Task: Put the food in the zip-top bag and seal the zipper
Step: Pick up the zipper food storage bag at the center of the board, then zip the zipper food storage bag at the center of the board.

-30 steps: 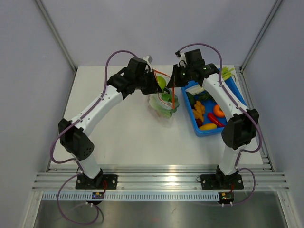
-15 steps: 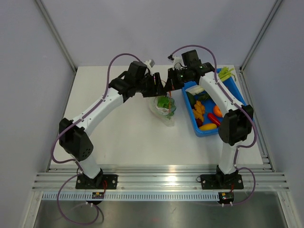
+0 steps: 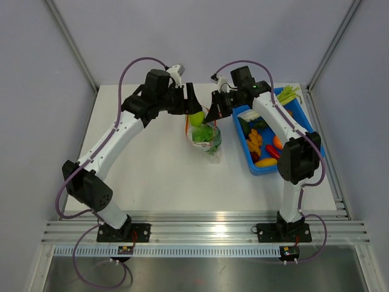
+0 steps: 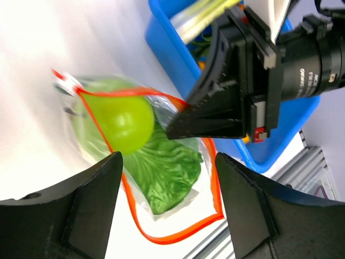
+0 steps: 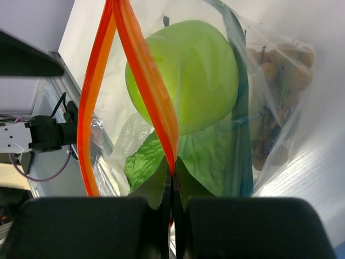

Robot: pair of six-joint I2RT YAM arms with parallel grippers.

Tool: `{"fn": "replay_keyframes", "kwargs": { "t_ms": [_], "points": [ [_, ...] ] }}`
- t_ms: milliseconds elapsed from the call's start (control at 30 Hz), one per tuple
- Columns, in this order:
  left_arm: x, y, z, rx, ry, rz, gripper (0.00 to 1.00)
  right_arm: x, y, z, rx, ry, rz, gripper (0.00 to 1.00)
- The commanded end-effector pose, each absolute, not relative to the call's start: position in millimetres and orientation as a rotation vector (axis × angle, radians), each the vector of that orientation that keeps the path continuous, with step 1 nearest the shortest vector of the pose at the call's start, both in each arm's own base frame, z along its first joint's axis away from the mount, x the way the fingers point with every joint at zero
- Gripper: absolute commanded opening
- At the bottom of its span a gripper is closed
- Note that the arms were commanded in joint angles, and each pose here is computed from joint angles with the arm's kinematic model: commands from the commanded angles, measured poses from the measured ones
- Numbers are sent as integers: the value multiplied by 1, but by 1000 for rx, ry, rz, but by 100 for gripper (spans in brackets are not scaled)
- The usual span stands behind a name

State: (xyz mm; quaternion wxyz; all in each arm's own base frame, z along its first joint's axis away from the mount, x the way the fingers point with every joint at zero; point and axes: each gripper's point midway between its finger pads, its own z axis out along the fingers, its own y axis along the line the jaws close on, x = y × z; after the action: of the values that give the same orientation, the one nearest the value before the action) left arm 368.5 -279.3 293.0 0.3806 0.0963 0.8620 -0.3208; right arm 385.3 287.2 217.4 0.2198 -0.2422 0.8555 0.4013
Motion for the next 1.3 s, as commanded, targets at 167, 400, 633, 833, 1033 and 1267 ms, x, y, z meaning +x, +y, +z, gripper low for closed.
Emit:
{"fn": "replay_keyframes", "kwargs": {
  "t_ms": [167, 400, 633, 833, 1033, 1267],
  "points": [
    [386, -233, 322, 254, 2070, -734, 70, 369, 297, 223, -801, 2306, 1238, 0],
    [380, -224, 312, 449, 1945, -740, 73, 361, 298, 228, -845, 2269, 1353, 0],
    [362, -217, 304, 756, 1715, -702, 74, 356, 290, 235, -874, 2244, 1423, 0],
    [355, -201, 303, 940, 1601, -636, 66, 354, 286, 240, -886, 2219, 1452, 0],
    [345, -202, 281, 1258, 1369, -518, 38, 354, 287, 238, -887, 2219, 1476, 0],
    [362, -202, 274, 1366, 1268, -455, 44, 355, 285, 240, -883, 2216, 1475, 0]
  ]
}}
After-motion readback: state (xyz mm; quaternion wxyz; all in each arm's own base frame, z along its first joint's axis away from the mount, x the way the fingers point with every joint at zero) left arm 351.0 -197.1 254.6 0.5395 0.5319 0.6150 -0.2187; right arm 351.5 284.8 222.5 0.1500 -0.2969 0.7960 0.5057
